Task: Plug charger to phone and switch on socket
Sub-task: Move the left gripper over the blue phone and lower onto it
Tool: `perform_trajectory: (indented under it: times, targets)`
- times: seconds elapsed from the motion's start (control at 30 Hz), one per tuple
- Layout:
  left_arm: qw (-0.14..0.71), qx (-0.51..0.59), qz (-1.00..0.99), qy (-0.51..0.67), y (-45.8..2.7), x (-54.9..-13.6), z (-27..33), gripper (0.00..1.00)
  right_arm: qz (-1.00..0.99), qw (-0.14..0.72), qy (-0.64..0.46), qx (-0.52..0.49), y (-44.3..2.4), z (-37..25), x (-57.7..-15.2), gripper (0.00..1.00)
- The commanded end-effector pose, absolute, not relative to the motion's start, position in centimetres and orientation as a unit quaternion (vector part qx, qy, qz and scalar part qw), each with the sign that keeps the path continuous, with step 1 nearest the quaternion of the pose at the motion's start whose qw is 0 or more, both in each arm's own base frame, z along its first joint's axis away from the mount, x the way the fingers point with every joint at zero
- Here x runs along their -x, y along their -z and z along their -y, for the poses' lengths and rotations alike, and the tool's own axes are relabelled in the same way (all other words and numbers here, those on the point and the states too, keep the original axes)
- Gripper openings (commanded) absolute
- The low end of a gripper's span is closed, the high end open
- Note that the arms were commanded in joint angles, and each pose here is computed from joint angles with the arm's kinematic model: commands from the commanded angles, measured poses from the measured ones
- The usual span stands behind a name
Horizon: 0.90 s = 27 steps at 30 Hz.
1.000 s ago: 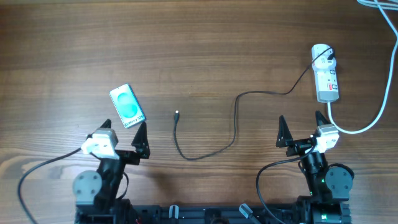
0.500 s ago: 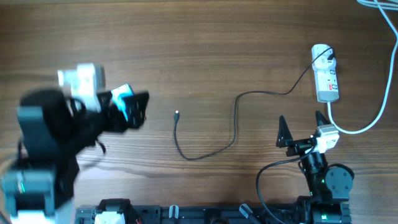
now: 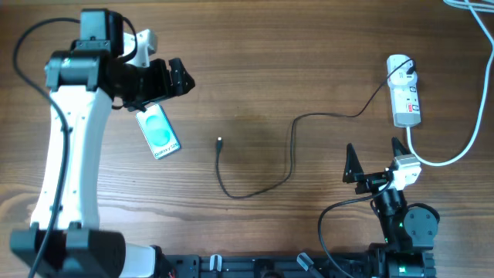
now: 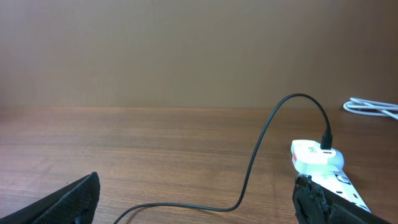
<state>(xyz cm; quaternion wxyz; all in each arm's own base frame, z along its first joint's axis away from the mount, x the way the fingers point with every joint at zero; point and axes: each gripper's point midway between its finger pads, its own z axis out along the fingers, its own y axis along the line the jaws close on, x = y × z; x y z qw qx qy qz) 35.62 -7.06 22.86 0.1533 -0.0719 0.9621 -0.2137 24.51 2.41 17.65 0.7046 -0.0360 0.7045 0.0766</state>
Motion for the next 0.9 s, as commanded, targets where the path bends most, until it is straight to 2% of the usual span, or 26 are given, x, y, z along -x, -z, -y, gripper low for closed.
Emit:
perform_trajectory:
  times: [0.0,0.03,0.07,0.3,0.33,0.43,0.47,0.5,0.87]
  targets:
    - [0.133,0.074,-0.965,0.212,-21.3,-36.4,7.2,0.46,-0.699,0.709,-0.079,0.043,-17.9,-2.6,-24.4,1.00]
    - [0.125,0.078,-0.968,0.201,-20.6,-36.6,6.9,0.17,-0.699,0.709,-0.079,0.043,-17.9,-2.6,-24.4,1.00]
    - [0.115,0.082,-0.972,0.189,-19.7,-36.8,6.5,0.04,-0.699,0.709,-0.080,0.042,-17.9,-2.6,-24.4,1.00]
    - [0.076,0.103,-0.979,0.159,-16.5,-37.2,5.6,0.04,-0.699,0.709,-0.080,0.042,-17.9,-2.6,-24.4,1.00]
    - [0.070,0.134,-0.980,0.127,-15.6,-37.4,4.5,0.08,-0.699,0.709,-0.079,0.043,-17.9,-2.6,-24.4,1.00]
    - [0.059,0.210,-0.975,0.043,-13.7,-37.4,1.6,0.44,-0.699,0.709,-0.079,0.043,-17.9,-2.6,-24.4,1.00]
    - [0.056,0.221,-0.973,0.029,-13.2,-37.3,1.1,0.98,-0.699,0.709,-0.079,0.043,-17.9,-2.6,-24.4,1.00]
    - [0.054,0.231,-0.971,0.016,-12.7,-37.2,0.7,1.00,-0.699,0.709,-0.080,0.042,-17.9,-2.6,-24.4,1.00]
    - [0.042,0.292,-0.955,-0.025,-6.2,-35.3,-0.7,1.00,-0.699,0.709,-0.080,0.042,-17.9,-2.6,-24.4,1.00]
